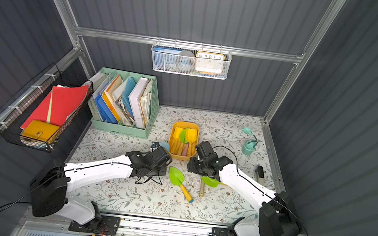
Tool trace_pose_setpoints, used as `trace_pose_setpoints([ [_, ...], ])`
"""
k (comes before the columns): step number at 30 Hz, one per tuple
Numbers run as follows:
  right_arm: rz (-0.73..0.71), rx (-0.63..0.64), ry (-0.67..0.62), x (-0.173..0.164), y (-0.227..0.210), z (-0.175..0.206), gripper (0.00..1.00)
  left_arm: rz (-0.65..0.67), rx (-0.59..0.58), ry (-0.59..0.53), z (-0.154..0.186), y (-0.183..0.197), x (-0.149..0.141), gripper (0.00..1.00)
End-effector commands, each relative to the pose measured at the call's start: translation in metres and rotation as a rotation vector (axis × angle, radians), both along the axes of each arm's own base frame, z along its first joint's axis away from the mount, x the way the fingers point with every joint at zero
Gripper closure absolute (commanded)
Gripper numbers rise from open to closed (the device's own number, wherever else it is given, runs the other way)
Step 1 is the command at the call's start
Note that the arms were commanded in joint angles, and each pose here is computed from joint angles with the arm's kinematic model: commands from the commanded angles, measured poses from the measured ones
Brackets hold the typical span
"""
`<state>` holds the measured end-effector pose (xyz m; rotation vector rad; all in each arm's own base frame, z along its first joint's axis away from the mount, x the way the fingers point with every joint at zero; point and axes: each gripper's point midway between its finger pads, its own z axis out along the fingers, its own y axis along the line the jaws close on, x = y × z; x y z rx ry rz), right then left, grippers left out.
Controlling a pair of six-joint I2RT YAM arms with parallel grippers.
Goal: Put the shovel into the storage box
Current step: Pick up the shovel from the center of the board, then place the shovel in the storage box.
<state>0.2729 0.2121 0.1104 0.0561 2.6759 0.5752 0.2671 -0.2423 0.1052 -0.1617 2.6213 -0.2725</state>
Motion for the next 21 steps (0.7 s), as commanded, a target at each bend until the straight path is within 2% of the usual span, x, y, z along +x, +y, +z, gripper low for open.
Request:
trace_pose_setpoints([
  [1, -0.020, -0.037, 0.017, -0.006, -0.011, -0.003, 0.47, -0.055, 0.028, -0.028, 0.008, -0.008, 0.014, 0.86],
  [21, -0.063, -0.045, 0.031, -0.012, -0.025, -0.013, 0.47, -0.135, -0.018, -0.095, 0.040, -0.038, 0.121, 0.86],
])
